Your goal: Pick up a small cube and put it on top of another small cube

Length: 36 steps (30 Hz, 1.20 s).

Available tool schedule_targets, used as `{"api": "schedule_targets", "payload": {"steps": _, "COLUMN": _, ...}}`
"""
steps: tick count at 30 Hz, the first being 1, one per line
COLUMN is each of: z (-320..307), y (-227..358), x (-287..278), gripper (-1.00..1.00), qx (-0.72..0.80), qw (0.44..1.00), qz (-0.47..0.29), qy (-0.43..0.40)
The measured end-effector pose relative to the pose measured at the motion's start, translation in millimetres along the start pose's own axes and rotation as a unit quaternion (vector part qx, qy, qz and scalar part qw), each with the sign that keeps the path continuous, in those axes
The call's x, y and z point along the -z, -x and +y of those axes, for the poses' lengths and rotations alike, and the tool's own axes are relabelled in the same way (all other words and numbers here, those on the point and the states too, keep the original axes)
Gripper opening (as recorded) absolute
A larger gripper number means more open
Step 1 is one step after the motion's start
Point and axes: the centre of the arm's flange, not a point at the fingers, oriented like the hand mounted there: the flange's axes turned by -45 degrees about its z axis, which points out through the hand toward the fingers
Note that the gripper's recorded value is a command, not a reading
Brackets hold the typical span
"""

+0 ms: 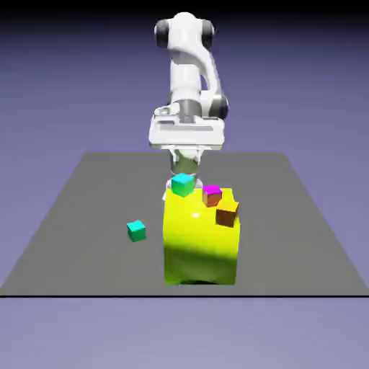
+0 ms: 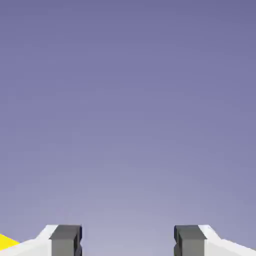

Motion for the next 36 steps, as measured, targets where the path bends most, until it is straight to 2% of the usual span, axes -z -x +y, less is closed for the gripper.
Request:
{"api": "schedule_targets", "payload": {"steps": 4, "z": 53.0, "y": 21.8, "x": -49.7, "gripper": 0.00, "qx": -0.089, "qw": 0.988, "qz": -0.124, "qy": 0.025}}
{"api": "schedule_targets", "payload": {"steps": 8, "z": 105.5, "y": 56.8, "x": -90.5, "gripper": 0.00, "qx": -0.182, "qw": 0.953, "qz": -0.241, "qy": 0.040}}
{"api": "schedule_targets", "payload": {"steps": 12, "z": 154.9, "y": 102.7, "x": -121.2, "gripper": 0.00, "qx": -0.277, "qw": 0.894, "qz": -0.348, "qy": 0.044}}
{"api": "schedule_targets", "payload": {"steps": 17, "z": 206.2, "y": 170.5, "x": -146.3, "gripper": 0.00, "qx": -0.391, "qw": 0.794, "qz": -0.465, "qy": 0.032}}
{"api": "schedule_targets", "payload": {"steps": 23, "z": 247.0, "y": 257.1, "x": -160.7, "gripper": 0.00, "qx": -0.508, "qw": 0.642, "qz": -0.574, "qy": -0.008}}
{"api": "schedule_targets", "payload": {"steps": 27, "z": 224.7, "y": 294.2, "x": -185.9, "gripper": 0.00, "qx": -0.508, "qw": 0.642, "qz": -0.574, "qy": -0.008}}
{"api": "schedule_targets", "payload": {"steps": 28, "z": 217.1, "y": 306.7, "x": -192.7, "gripper": -1.00, "qx": -0.508, "qw": 0.641, "qz": -0.574, "qy": -0.008}}
{"api": "schedule_targets", "payload": {"steps": 30, "z": 217.0, "y": 306.7, "x": -192.7, "gripper": -1.00, "qx": -0.509, "qw": 0.641, "qz": -0.574, "qy": -0.008}}
{"api": "schedule_targets", "payload": {"steps": 34, "z": 246.9, "y": 256.8, "x": -160.7, "gripper": -1.00, "qx": -0.509, "qw": 0.641, "qz": -0.574, "qy": -0.009}}
{"api": "schedule_targets", "payload": {"steps": 36, "z": 228.3, "y": 213.1, "x": -152.1, "gripper": -1.00, "qx": -0.489, "qw": 0.651, "qz": -0.581, "qy": -0.012}}
